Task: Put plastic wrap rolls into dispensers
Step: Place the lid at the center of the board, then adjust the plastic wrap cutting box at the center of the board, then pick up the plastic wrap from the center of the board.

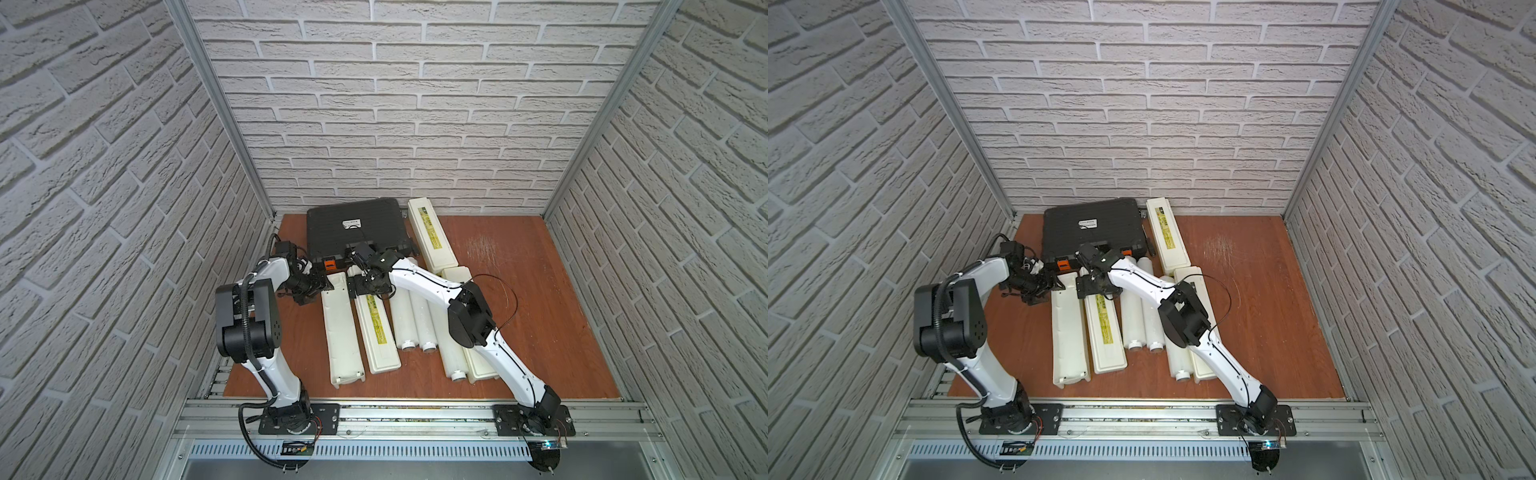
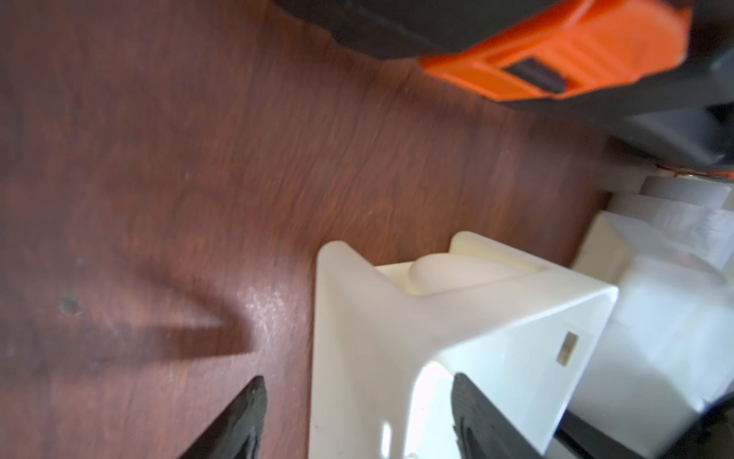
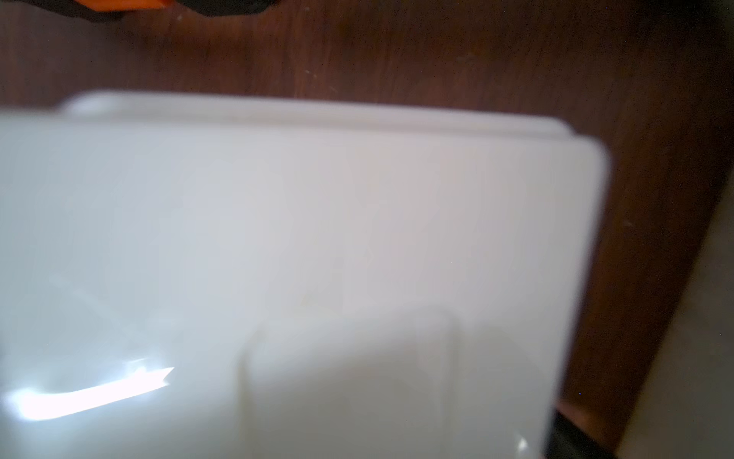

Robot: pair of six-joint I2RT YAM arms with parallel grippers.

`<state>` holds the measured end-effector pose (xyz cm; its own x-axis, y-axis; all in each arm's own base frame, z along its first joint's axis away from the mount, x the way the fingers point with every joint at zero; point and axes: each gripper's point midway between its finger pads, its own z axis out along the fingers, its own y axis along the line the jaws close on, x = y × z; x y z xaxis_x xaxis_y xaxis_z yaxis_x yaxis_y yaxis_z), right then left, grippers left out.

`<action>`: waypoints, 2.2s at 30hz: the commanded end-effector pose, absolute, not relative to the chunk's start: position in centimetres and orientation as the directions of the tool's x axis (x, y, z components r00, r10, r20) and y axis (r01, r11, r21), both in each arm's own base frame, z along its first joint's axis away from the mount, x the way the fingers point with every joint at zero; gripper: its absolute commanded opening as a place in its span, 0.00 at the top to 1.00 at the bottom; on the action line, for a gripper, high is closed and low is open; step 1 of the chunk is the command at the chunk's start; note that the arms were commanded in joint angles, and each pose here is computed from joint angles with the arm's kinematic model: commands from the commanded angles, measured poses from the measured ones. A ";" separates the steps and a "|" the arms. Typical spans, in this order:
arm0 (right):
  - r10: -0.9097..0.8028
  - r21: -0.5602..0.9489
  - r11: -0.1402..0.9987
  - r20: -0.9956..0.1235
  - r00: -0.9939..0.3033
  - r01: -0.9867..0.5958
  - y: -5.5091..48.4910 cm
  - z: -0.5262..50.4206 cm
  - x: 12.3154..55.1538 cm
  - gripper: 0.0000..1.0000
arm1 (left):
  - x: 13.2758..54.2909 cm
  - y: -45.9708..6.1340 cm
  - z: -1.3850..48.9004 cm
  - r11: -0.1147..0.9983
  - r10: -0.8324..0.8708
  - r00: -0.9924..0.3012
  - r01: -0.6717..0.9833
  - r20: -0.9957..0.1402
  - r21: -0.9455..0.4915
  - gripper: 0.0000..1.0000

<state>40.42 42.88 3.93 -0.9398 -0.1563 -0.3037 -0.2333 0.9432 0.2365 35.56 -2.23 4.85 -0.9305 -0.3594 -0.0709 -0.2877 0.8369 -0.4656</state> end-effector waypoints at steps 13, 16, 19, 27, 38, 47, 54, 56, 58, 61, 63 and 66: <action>-0.137 0.246 0.932 -0.440 -0.887 -0.266 42.3 11.3 41.5 0.00 | 35.6 -2.5 5.6 0.814 -0.383 -0.920 -0.294 -0.082 -0.502 0.27; -0.153 0.210 0.937 -0.472 -0.868 -0.280 40.9 13.6 41.4 0.03 | 35.8 -3.0 5.8 0.796 -0.390 -0.917 -0.292 -0.080 -0.530 0.27; -0.167 0.150 0.954 -0.457 -0.874 -0.261 38.5 14.1 41.0 0.06 | 35.8 -3.5 6.0 0.780 -0.392 -0.917 -0.286 -0.077 -0.557 0.26; -0.160 0.016 0.984 -0.350 -0.923 -0.177 32.1 11.2 39.0 0.11 | 35.1 -4.4 6.2 0.746 -0.411 -0.910 -0.299 -0.058 -0.595 0.20; -0.154 -0.042 0.988 -0.185 -0.971 -0.149 30.9 5.4 37.8 0.26 | 33.5 -6.5 6.0 0.722 -0.422 -0.906 -0.317 -0.028 -0.615 0.16; -0.160 -0.054 0.987 -0.118 -0.980 -0.155 31.3 2.2 36.9 0.24 | 32.6 -7.2 6.3 0.693 -0.469 -0.882 -0.332 -0.050 -0.640 0.15; -0.170 -0.091 0.982 -0.087 -0.982 -0.163 31.3 0.4 36.5 0.13 | 34.1 -7.9 7.3 0.672 -0.477 -0.875 -0.297 -0.089 -0.678 0.14; -0.168 -0.107 0.981 -0.082 -0.982 -0.159 31.1 0.0 36.3 0.15 | 34.5 -7.9 7.9 0.673 -0.474 -0.875 -0.287 -0.100 -0.681 0.14; -0.168 -0.125 0.980 -0.079 -0.983 -0.157 30.8 -0.2 36.2 0.18 | 34.8 -7.9 8.5 0.678 -0.467 -0.877 -0.276 -0.110 -0.681 0.14; -0.165 -0.127 0.980 -0.095 -0.982 -0.152 30.9 -0.1 36.3 0.26 | 35.2 -7.8 9.2 0.686 -0.459 -0.880 -0.261 -0.125 -0.679 0.14; -0.166 -0.118 0.981 -0.115 -0.979 -0.153 31.2 0.5 36.4 0.32 | 35.3 -7.8 9.6 0.690 -0.454 -0.881 -0.252 -0.134 -0.679 0.14; -0.177 -0.112 0.981 -0.145 -0.974 -0.161 31.3 1.7 36.8 0.40 | 35.5 -7.6 9.9 0.692 -0.454 -0.880 -0.249 -0.140 -0.678 0.14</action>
<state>37.82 31.90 2.26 -0.9735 -0.1552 -0.1678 -0.1456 0.9870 -0.0681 35.30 -7.34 8.45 -0.8749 -0.4701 -0.1165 -0.2840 0.6928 -0.6629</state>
